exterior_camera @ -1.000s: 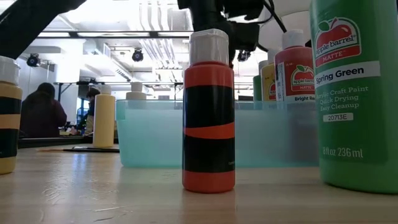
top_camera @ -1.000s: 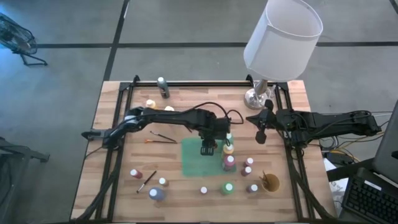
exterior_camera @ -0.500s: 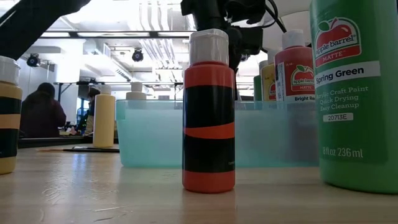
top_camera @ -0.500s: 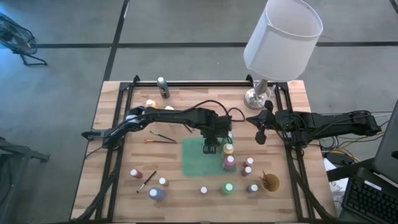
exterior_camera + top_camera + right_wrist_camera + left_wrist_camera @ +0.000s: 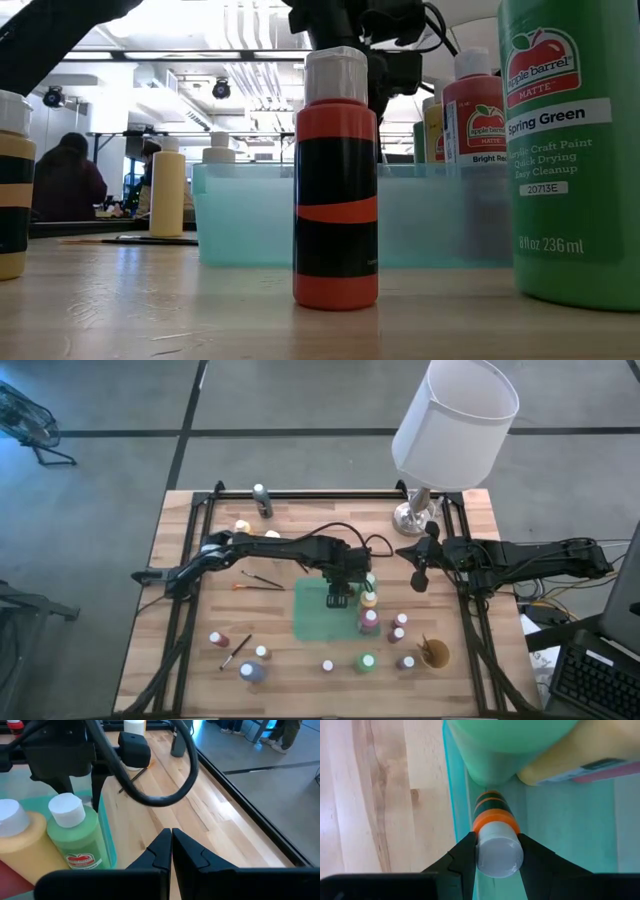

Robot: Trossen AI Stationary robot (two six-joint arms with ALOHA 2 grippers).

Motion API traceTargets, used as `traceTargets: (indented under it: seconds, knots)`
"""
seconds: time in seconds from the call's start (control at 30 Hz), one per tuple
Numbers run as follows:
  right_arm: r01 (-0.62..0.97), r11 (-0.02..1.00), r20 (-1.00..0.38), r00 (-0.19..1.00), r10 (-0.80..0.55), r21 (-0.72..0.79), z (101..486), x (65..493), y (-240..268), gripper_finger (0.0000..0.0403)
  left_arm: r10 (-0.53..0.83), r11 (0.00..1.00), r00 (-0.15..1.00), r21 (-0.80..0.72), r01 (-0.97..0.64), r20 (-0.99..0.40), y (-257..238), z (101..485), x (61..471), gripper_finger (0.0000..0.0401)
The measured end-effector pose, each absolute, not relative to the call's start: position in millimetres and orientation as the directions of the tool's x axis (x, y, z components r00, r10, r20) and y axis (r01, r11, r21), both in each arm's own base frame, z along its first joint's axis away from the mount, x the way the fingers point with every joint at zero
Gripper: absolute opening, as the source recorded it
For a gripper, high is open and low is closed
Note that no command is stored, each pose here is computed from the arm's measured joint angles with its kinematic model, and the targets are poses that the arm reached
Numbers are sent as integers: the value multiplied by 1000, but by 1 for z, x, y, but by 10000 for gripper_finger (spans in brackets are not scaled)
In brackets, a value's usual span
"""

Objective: Pick & Place Paint Supplies
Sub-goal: Put the orange paint bottle into the green bin

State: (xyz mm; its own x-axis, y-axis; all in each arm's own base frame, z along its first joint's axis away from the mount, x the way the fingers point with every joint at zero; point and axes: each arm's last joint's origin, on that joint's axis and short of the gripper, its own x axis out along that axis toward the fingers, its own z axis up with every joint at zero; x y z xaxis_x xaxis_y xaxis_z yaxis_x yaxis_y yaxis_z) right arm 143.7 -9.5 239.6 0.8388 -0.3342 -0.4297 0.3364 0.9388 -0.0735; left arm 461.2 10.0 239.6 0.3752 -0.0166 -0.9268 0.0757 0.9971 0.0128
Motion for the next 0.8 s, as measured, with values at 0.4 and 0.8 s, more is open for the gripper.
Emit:
traceTargets:
  seconds: [0.4, 0.8]
  knots:
    - [337, 939, -430, 839, -334, -72, 240, 144, -10, 8, -18, 996, 396, 18, 87, -918, 11, 240, 463, 164]
    - [337, 939, -430, 839, -332, -67, 240, 144, -9, 8, -14, 996, 402, 22, 85, -915, 11, 240, 464, 196]
